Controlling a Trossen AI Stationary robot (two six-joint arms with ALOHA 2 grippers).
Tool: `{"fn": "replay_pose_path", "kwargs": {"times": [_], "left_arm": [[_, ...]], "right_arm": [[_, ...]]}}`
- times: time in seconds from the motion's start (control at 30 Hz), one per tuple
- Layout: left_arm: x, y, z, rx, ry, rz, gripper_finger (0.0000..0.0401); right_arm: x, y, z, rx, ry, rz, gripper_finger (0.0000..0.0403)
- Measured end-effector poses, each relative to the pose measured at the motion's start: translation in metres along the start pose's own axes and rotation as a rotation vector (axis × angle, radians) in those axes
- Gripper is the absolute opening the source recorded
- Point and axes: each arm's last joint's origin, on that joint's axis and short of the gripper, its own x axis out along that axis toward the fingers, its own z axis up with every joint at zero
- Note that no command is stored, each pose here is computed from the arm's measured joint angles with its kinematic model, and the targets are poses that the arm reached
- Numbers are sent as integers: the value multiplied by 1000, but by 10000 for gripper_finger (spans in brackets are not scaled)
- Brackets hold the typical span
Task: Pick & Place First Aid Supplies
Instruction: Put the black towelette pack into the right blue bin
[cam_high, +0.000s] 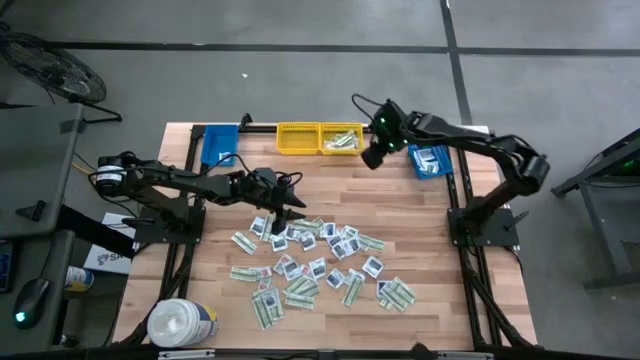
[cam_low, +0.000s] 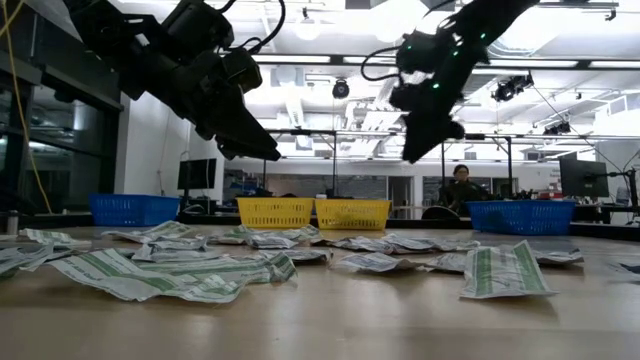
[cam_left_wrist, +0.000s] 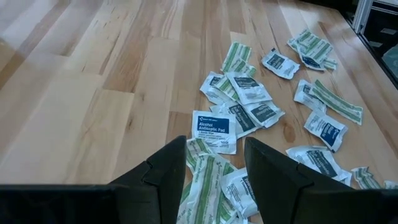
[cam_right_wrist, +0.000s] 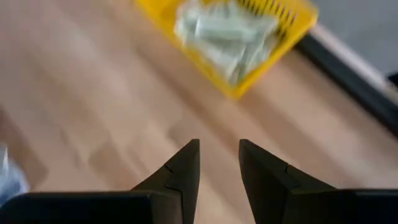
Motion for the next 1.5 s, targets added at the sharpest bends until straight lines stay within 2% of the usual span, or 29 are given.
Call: {"fn": "replay_pose_path", "kwargs": {"times": [0.2, 0.33, 0.5, 0.67, 0.8, 1.0, 1.13, 1.5], "left_arm": [[0, -1, 0, -12, 2, -18, 162], [0, -1, 0, -17, 2, -27, 162], [0, -1, 0, -16, 0, -26, 162], [0, -1, 1, -14, -8, -38, 162], [0, -3, 4, -5, -32, -78, 162], [2, -17, 6, 75, -68, -122, 162], [2, -19, 6, 102, -69, -128, 162], [2, -18, 6, 98, -64, -122, 162]], "right_arm": [[1, 13, -40, -15, 155, 18, 119], [8, 21, -69, 47, 253, 94, 144], [16, 31, -109, 135, 423, 242, 168], [18, 40, -152, 195, 510, 259, 171], [17, 47, -178, 234, 501, 279, 171], [18, 61, -206, 318, 425, 404, 171], [18, 72, -222, 359, 426, 468, 171], [9, 97, -249, 453, 384, 453, 171]]}}
